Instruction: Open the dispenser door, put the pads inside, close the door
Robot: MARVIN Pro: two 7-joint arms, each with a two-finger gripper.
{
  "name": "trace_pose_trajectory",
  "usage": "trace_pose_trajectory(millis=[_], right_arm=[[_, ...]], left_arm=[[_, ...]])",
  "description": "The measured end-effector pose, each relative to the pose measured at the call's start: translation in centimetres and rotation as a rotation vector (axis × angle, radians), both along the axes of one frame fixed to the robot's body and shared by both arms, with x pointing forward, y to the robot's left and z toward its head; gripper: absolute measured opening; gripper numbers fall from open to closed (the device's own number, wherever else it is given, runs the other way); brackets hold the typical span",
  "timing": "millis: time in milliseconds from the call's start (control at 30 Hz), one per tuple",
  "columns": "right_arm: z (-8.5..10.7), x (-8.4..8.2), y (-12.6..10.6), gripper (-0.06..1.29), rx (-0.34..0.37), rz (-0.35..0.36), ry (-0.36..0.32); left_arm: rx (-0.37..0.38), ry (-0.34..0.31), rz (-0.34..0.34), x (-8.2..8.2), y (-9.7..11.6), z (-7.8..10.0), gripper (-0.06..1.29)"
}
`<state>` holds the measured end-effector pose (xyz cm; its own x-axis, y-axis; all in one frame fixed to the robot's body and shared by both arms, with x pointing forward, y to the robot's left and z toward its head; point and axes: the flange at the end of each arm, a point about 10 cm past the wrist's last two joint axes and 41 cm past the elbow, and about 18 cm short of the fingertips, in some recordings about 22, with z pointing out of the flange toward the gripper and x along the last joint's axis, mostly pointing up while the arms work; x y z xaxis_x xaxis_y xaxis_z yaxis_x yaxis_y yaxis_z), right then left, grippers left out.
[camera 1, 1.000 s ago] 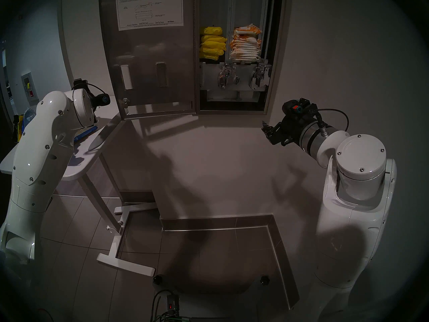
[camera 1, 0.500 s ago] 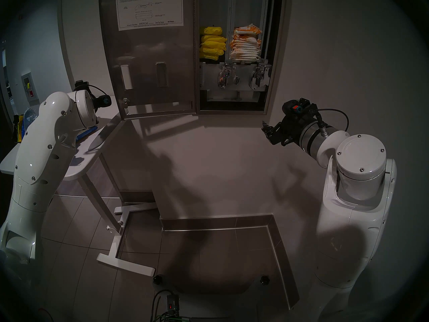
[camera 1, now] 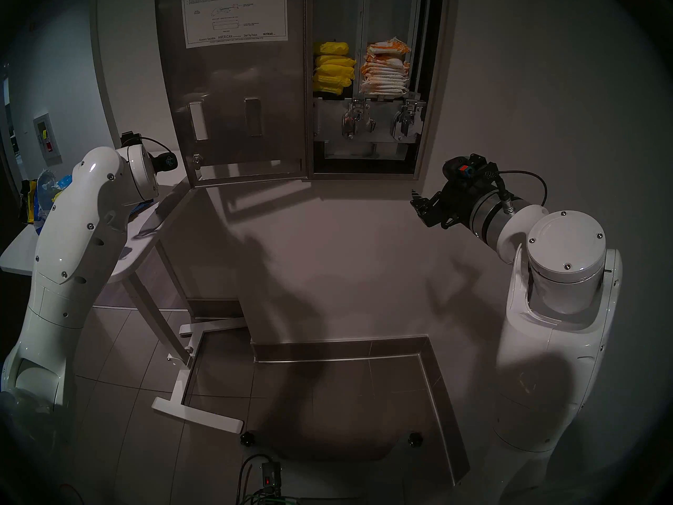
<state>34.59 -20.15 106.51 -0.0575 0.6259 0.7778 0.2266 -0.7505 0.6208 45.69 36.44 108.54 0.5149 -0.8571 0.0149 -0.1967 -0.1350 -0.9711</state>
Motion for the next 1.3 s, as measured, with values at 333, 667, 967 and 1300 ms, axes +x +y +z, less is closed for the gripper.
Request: trace_pose_trajectory(millis=[333,667,967,1300], right_arm=[[0.0,0.0,0.0,1.24,0.0,0.0,0.0],[0.0,0.0,0.0,1.24,0.0,0.0,0.0],[0.0,0.0,0.0,1.24,0.0,0.0,0.0],[0.0,0.0,0.0,1.24,0.0,0.0,0.0]], left_arm=[[0.014,-0.041,0.005,0.2,-0.3,0.6,1.21],[0.02,-0.063,0.021,-0.2,0.2,1.3,1.21],[0.021,-0.069,0.036,-0.8,0.9,1.4,1.21],[0.017,-0.065,0.027,-1.4,0.9,1.2,1.21]])
